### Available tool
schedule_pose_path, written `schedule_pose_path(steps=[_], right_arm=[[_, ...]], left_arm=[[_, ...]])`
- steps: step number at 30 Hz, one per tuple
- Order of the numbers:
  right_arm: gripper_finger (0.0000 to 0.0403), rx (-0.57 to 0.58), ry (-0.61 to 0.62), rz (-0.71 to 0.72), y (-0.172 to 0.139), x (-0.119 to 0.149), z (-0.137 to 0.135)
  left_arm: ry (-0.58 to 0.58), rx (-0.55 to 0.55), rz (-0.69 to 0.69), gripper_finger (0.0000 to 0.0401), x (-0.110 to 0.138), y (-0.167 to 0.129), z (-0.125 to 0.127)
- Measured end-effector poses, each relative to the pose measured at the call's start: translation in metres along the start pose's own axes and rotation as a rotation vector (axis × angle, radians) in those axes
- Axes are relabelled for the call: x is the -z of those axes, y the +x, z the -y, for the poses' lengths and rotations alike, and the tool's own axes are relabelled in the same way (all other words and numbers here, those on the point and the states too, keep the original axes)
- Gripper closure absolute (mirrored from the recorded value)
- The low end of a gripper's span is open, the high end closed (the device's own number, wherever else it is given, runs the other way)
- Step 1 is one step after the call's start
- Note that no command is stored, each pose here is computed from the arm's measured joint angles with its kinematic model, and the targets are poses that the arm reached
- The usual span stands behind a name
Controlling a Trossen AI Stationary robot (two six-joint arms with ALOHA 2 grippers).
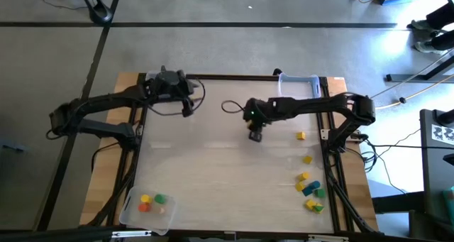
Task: Sort blocks by size
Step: Put the right red cube block into the top left transparent bin
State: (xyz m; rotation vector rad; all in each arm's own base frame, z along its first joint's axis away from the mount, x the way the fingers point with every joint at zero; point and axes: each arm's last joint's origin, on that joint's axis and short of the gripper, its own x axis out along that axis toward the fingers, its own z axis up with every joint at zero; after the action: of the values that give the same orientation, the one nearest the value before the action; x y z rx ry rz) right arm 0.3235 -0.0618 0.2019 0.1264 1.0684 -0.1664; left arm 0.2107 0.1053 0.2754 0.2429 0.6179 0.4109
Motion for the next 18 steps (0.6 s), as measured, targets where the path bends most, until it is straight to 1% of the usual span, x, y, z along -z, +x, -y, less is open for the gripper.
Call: schedule_pose_path(steps=[4, 7, 12, 15, 18], right_arm=[[0.0268, -0.070, -0.024, 0.220, -0.013, -0.031, -0.002], [0.0268, -0.105, -0.031, 0.354, -0.023, -0.048, 0.001], [0.0269, -0.150, -0.024, 0.588, -0.035, -0.069, 0.012], [0.0268, -0.226, 0.009, 0.692, -0.042, -0.078, 0.019], [0.0268, -0.284, 0.025, 0.794, -0.050, -0.085, 0.022]], left_arm=[[0.133, 0.041, 0.075, 0.0162, -0.011, -0.002, 0.015], [0.232, 0.058, 0.136, 0.0162, -0.018, -0.004, 0.025], [0.403, 0.063, 0.230, 0.0162, -0.028, -0.008, 0.037], [0.495, 0.011, 0.253, 0.0162, -0.033, -0.010, 0.042], [0.549, -0.050, 0.266, 0.0162, -0.037, -0.012, 0.043]])
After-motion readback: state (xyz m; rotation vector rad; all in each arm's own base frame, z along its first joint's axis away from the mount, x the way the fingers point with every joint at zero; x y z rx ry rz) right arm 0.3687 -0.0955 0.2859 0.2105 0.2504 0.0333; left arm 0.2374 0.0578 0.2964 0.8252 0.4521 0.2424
